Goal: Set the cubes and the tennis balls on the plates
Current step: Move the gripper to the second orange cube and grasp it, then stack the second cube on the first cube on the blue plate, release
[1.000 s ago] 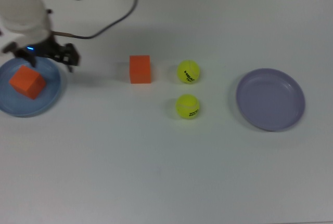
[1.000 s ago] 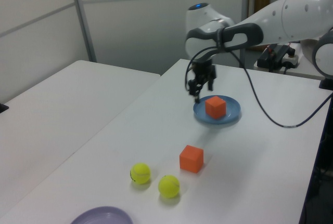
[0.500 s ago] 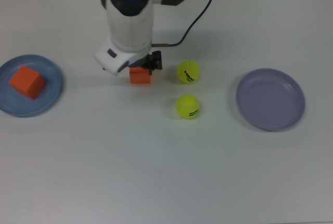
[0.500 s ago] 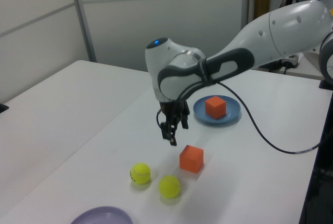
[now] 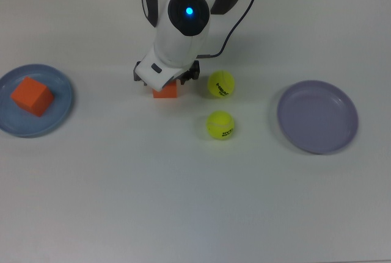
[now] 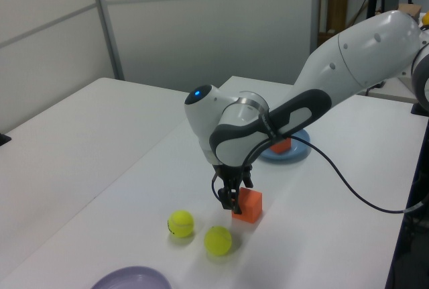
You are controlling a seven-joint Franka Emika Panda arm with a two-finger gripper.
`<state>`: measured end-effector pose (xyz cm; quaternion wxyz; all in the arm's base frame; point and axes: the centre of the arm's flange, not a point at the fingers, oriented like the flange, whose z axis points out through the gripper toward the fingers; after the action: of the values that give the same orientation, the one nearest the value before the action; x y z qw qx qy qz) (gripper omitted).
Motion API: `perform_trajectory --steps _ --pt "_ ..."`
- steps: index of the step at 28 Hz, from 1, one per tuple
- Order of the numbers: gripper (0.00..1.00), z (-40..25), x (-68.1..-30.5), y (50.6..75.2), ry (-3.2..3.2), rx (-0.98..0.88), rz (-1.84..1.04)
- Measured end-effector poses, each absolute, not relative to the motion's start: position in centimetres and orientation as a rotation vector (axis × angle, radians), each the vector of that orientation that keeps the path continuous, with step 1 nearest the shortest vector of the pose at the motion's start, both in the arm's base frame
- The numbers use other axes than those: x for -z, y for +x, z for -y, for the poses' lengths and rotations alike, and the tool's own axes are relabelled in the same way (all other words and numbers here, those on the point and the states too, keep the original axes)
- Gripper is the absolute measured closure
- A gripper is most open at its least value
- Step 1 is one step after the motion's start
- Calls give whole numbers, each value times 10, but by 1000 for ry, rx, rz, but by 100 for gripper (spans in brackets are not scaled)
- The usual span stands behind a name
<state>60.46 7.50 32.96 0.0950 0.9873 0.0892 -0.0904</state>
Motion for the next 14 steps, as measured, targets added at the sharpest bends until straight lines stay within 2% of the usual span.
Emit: perform_trajectory --steps 6,11,14 --pt "2 -73 -317 596 2893 300 -284" --pt "22 -69 -306 588 2872 331 -269" --pt "31 -64 -308 589 2873 324 -236"
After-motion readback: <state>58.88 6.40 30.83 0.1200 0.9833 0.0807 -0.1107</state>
